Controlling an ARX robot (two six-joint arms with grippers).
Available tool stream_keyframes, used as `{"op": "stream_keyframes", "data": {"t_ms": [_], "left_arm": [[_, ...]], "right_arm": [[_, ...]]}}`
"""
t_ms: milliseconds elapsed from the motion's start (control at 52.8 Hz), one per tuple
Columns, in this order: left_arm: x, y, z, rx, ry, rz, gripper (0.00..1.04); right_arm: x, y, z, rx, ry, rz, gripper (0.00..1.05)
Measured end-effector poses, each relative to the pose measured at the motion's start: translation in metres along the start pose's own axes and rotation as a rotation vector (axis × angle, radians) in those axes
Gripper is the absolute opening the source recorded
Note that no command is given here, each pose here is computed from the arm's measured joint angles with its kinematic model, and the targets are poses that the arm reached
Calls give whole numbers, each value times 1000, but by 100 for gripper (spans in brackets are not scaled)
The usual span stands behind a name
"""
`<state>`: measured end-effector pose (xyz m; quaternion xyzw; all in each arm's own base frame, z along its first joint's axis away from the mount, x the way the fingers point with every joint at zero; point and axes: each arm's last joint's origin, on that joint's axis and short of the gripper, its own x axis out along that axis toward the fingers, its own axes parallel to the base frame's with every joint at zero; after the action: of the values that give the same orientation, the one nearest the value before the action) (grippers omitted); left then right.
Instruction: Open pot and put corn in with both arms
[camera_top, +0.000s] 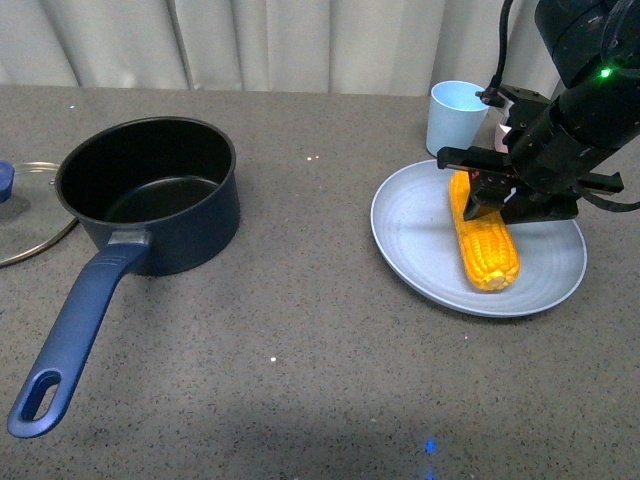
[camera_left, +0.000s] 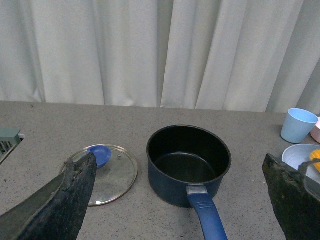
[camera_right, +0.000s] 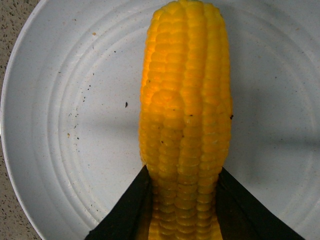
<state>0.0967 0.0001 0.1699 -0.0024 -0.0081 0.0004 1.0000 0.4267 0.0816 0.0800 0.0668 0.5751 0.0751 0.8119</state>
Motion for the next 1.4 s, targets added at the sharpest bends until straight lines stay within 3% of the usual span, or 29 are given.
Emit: {"op": "stream_keyframes", "data": {"t_ms": [114, 227, 435, 662, 946, 1401], "left_arm": [[0, 0, 0, 0, 0, 0, 98], [0, 0, 0, 0, 0, 0, 98], [0, 0, 0, 0, 0, 0, 98], [0, 0, 0, 0, 0, 0, 98], [0, 0, 0, 0, 0, 0, 98], [0, 0, 0, 0, 0, 0, 98]], "right_arm": [[-4, 2, 1, -2, -11, 44, 19], [-29, 10, 5, 24, -54, 183, 12], [-84, 40, 21, 43, -124, 533, 9], [-89, 86, 39, 4, -90, 796, 8], [-52, 138, 56, -7, 39, 899, 8], [-4, 206, 58, -27, 182, 938, 7]]}}
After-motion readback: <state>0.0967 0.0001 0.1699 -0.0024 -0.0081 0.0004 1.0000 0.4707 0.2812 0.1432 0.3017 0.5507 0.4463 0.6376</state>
